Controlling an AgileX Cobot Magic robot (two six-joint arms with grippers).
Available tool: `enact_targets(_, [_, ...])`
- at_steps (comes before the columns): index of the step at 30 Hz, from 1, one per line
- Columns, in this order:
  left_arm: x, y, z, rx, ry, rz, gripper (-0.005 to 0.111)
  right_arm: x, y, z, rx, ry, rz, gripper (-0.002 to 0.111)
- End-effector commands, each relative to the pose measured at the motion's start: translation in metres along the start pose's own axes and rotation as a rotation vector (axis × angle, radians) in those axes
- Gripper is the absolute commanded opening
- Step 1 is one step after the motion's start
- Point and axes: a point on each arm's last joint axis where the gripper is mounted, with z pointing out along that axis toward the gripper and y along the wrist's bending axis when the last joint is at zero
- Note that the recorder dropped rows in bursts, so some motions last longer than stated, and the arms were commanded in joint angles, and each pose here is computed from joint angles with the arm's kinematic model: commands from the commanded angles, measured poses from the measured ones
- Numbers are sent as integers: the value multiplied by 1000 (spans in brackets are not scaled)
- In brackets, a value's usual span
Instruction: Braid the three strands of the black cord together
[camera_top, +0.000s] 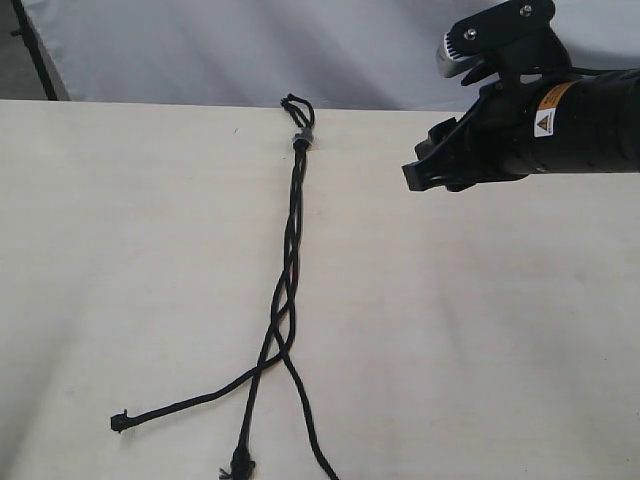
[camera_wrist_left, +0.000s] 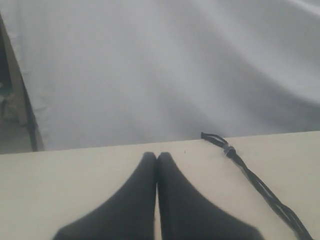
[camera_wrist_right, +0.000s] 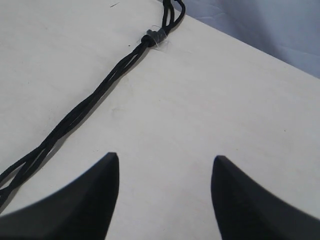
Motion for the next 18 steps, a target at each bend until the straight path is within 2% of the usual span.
enact_targets(1, [5,0,-1,-2,49,-18,0,-2,-1,-3,4,-17,9,53])
enact_targets(9, [6,3,-1,-55,59,-17,0,-2,-1,-3,4,-17,5,53])
enact_targets(18, [12,3,-1,-58,126,-21,0,-2,-1,-3,4,-17,5,53])
